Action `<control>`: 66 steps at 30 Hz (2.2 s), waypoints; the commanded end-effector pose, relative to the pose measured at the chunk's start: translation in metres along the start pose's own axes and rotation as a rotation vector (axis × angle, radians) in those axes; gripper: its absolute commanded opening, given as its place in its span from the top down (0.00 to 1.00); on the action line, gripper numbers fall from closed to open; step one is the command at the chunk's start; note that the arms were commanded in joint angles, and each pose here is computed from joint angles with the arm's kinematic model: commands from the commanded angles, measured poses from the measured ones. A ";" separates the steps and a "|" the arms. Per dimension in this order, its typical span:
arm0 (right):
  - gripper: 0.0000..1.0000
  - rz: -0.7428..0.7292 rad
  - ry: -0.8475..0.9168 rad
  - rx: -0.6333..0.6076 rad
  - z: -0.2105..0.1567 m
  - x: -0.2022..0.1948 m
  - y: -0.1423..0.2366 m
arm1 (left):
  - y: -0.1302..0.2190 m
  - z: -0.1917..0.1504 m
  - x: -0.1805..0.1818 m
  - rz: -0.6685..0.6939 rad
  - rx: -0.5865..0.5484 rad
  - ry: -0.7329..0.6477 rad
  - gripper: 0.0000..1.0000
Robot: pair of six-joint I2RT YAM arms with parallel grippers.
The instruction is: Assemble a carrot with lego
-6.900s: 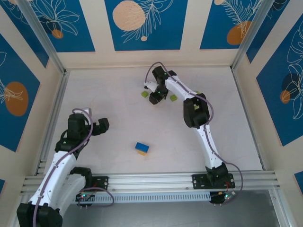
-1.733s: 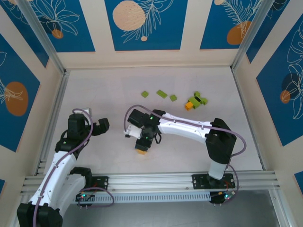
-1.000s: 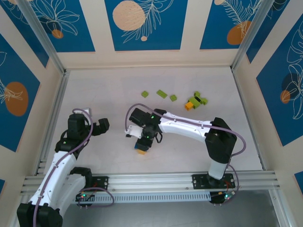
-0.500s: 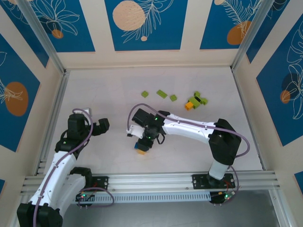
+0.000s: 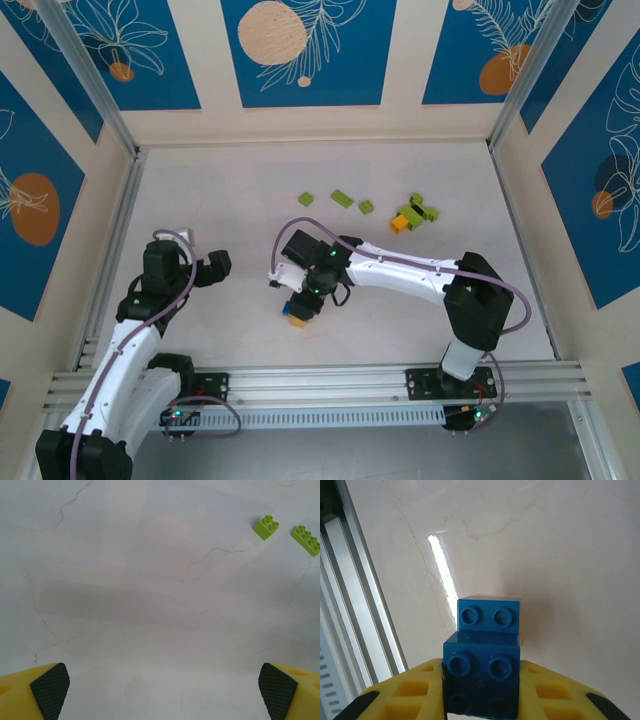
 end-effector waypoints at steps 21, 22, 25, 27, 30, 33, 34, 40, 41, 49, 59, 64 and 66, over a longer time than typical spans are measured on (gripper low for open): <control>0.75 -0.111 -0.131 0.359 -0.069 -0.011 -0.048 | 0.000 0.002 0.001 -0.015 -0.024 -0.003 0.00; 0.75 -0.115 -0.128 0.353 -0.070 -0.011 -0.048 | 0.000 0.002 0.001 -0.015 -0.023 -0.003 0.00; 0.75 -0.132 -0.114 0.351 -0.073 -0.010 -0.050 | 0.000 0.002 0.001 -0.015 -0.022 -0.004 0.00; 0.75 -0.155 -0.099 0.355 -0.074 -0.010 -0.051 | 0.000 0.002 0.001 -0.016 -0.023 -0.004 0.00; 0.75 -0.163 -0.096 0.356 -0.074 -0.008 -0.051 | 0.000 0.002 0.001 -0.015 -0.020 -0.003 0.00; 0.75 -0.171 -0.093 0.368 -0.076 -0.006 -0.052 | 0.000 0.002 0.001 -0.014 -0.022 -0.004 0.00; 0.75 -0.173 -0.092 0.374 -0.076 -0.006 -0.053 | 0.000 0.002 0.001 -0.014 -0.021 -0.004 0.00; 0.75 -0.169 -0.097 0.395 -0.082 -0.003 -0.058 | 0.000 0.002 0.001 -0.013 -0.020 -0.003 0.00; 0.75 -0.173 -0.097 0.402 -0.083 -0.004 -0.059 | 0.000 0.002 0.001 -0.013 -0.021 -0.003 0.00; 0.74 -0.168 -0.087 0.399 -0.080 -0.003 -0.059 | 0.000 0.002 0.001 -0.014 -0.023 -0.004 0.00; 0.72 -0.127 -0.041 0.287 -0.046 0.002 -0.028 | 0.000 0.003 0.001 -0.013 -0.024 -0.004 0.00; 0.72 -0.107 -0.007 0.237 -0.031 0.005 -0.007 | 0.000 0.004 0.001 -0.015 -0.026 -0.002 0.00; 0.72 -0.107 0.009 0.221 -0.026 0.005 -0.002 | 0.000 0.004 0.000 -0.017 -0.025 -0.003 0.00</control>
Point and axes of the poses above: each hand's point on the last joint's axis, 136 mm out from that joint toward the fingers, its own y axis back along the fingers, its own x axis along the line the jaws close on, z = x × y, the point moved 6 cm from there along y, back along the fingers, and after that the axes turned 2 degrees about -y, right-handed, at the moved point
